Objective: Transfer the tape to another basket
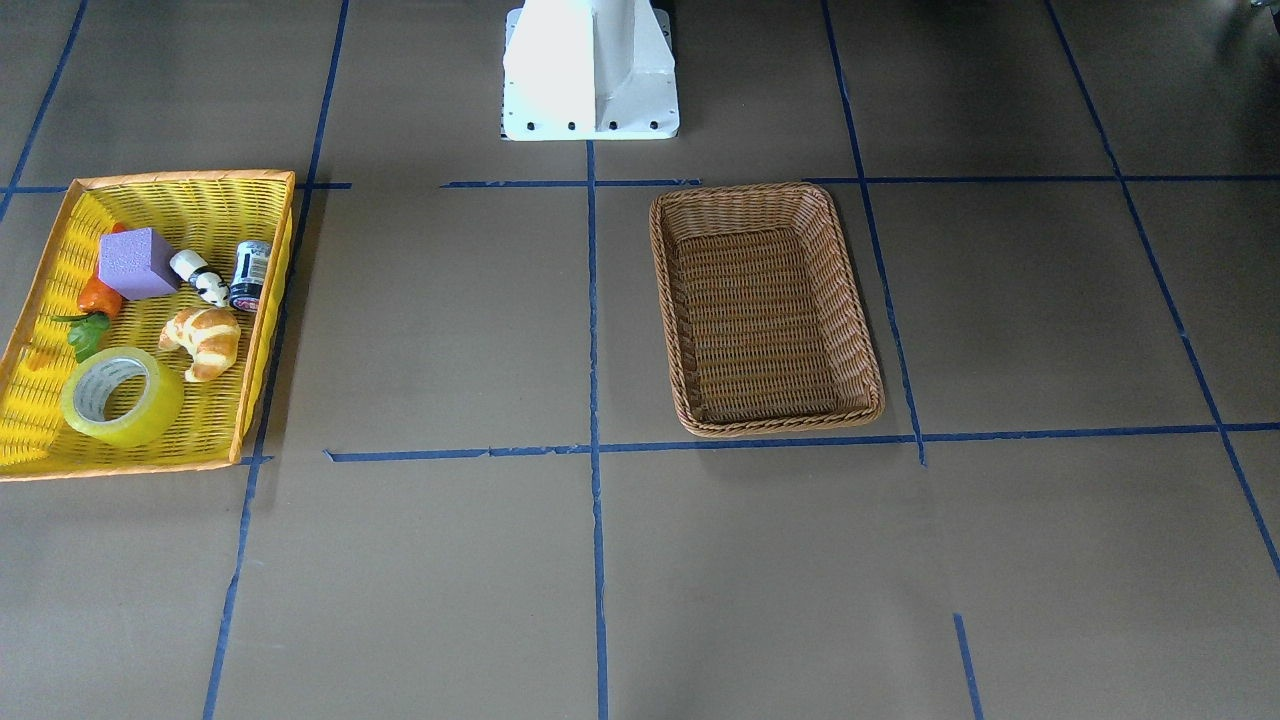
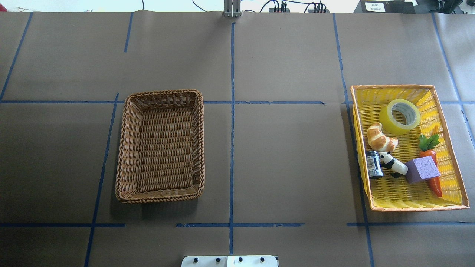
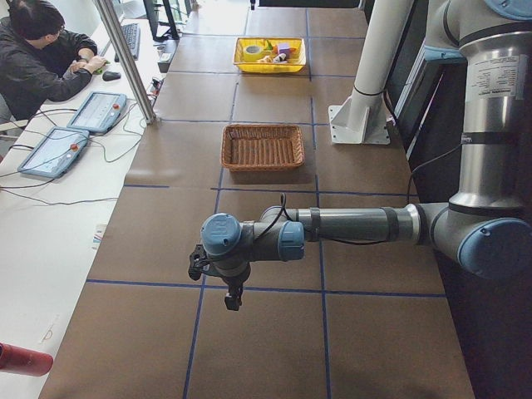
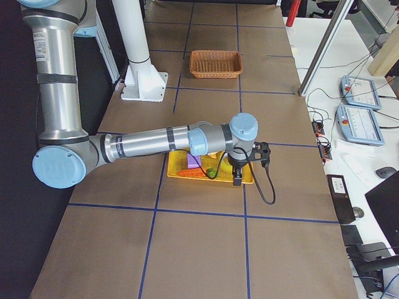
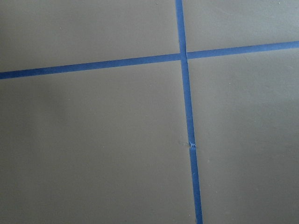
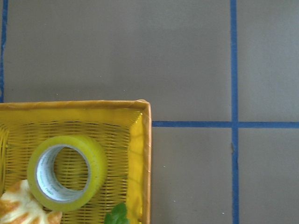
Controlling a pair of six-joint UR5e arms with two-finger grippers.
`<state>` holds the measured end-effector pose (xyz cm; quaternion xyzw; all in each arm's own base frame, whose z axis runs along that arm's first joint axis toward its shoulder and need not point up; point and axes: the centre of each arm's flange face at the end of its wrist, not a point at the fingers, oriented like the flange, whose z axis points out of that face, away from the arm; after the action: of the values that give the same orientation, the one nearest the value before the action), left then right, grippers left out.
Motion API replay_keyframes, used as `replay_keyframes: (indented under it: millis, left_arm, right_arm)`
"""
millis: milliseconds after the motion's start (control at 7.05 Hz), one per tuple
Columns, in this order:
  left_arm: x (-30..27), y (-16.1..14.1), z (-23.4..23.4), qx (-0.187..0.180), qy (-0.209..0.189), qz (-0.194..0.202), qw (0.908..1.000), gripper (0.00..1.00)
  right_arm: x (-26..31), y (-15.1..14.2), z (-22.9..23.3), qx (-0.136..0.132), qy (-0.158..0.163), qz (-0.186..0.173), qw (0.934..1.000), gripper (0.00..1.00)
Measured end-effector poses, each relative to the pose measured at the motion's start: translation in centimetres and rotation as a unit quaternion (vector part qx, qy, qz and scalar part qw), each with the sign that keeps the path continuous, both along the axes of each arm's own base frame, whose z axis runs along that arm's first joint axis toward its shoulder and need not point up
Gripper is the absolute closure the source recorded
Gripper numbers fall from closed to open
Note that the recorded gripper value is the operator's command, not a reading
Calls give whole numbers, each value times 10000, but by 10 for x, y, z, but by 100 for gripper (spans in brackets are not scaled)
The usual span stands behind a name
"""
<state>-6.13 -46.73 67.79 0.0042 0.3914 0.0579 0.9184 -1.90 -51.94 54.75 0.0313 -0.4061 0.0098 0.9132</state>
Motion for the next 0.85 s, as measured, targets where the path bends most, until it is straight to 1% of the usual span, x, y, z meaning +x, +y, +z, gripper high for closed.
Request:
replay_keyframes:
  millis: [284, 568, 851]
  left_arm:
    - [0, 1, 2, 31, -3, -6, 10000, 0]
    - [0, 1, 4, 28, -5, -10, 10000, 0]
    - [0, 1, 4, 28, -6, -13, 10000, 0]
  right_arm:
    - [-44, -1, -8, -1, -21, -23, 10000, 0]
    - [-81, -4, 9, 57, -106, -54, 9999, 0]
    - [-129, -1, 13, 56, -83, 70, 9999, 1]
